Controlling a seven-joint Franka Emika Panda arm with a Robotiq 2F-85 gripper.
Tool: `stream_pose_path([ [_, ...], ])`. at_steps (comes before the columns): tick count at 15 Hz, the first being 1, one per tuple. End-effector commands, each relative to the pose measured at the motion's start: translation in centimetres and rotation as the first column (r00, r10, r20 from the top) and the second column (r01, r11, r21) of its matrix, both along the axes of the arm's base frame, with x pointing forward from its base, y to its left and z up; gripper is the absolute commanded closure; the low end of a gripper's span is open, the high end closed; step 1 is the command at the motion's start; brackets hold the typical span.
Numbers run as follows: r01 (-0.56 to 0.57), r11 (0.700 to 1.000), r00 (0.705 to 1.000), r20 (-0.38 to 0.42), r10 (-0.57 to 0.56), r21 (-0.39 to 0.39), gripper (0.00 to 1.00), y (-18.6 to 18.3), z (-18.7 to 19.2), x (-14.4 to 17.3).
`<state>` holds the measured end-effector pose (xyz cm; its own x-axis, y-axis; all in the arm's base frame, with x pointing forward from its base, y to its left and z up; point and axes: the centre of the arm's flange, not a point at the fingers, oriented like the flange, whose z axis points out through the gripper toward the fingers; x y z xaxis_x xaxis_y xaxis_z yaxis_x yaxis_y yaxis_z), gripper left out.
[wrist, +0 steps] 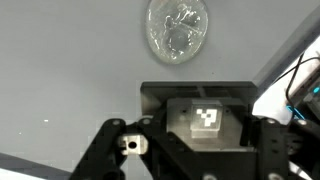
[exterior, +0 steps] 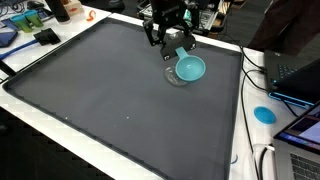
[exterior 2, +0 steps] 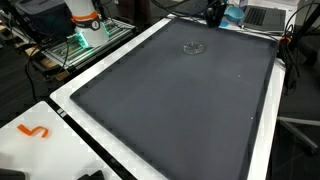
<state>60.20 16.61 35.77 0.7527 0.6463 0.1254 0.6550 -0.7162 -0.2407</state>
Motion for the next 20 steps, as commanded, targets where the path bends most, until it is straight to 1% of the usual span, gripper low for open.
stream_pose_path([
  [1, -0.029, 0.996, 1.0, 0.003, 0.029, 0.085, 0.69, -2.8, -0.2, -2.0],
  [8, -0.095, 0.974, 0.995, 0.034, 0.09, 0.204, 0.69, -6.5, -1.6, -3.3],
  [17, -0.105, 0.935, 0.994, 0.071, 0.086, 0.339, 0.69, -9.8, -3.5, -5.5],
  [20, -0.102, 0.925, 0.994, 0.075, 0.08, 0.367, 0.69, -10.4, -4.1, -6.0],
])
